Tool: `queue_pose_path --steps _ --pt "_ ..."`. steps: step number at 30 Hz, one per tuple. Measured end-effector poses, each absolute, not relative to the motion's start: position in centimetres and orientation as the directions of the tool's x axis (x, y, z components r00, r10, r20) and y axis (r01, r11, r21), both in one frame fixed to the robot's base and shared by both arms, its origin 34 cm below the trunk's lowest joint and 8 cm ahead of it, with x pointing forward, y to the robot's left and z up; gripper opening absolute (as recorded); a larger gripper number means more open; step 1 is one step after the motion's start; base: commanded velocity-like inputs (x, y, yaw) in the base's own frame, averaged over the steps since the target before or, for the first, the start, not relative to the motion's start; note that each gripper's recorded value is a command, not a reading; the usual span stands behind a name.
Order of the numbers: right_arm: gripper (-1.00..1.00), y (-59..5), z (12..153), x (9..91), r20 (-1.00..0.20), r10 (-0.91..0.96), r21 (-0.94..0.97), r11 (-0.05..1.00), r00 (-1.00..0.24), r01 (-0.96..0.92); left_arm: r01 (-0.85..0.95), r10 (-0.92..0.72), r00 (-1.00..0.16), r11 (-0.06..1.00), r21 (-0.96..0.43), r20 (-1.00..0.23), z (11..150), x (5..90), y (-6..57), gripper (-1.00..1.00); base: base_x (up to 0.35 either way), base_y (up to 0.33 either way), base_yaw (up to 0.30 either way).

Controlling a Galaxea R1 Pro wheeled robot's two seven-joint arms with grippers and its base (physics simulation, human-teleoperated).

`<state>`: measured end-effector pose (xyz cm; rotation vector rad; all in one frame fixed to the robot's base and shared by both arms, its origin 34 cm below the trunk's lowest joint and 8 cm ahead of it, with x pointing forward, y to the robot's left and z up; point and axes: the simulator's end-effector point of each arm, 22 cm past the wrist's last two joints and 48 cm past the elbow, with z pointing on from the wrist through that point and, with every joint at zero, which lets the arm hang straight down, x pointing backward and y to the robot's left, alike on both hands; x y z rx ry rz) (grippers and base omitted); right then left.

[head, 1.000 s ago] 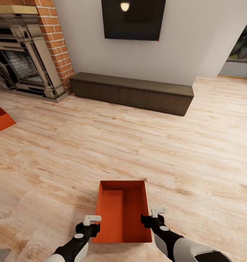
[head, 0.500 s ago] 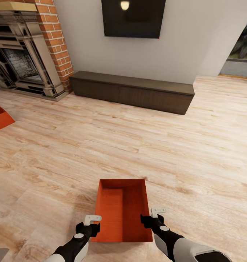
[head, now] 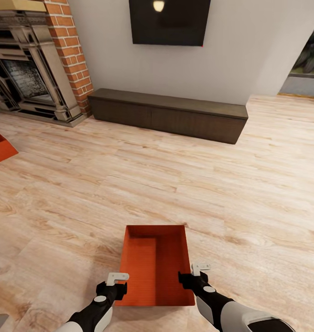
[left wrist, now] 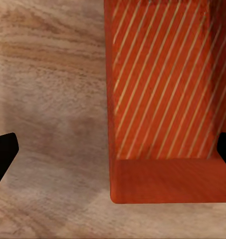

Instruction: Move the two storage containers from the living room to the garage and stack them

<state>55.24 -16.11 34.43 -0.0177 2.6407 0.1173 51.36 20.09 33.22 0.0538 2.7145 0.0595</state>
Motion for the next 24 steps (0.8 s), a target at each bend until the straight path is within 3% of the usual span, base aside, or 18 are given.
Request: queue_pose_path --steps 24 --pt "1.0 -16.49 34.4 55.27 -0.478 0.015 0.074 0.997 -0.878 -0.024 0.027 0.045 -0.909 0.998 0.049 -0.415 33.25 51.41 20.05 1.0 0.0 0.0 0.0"
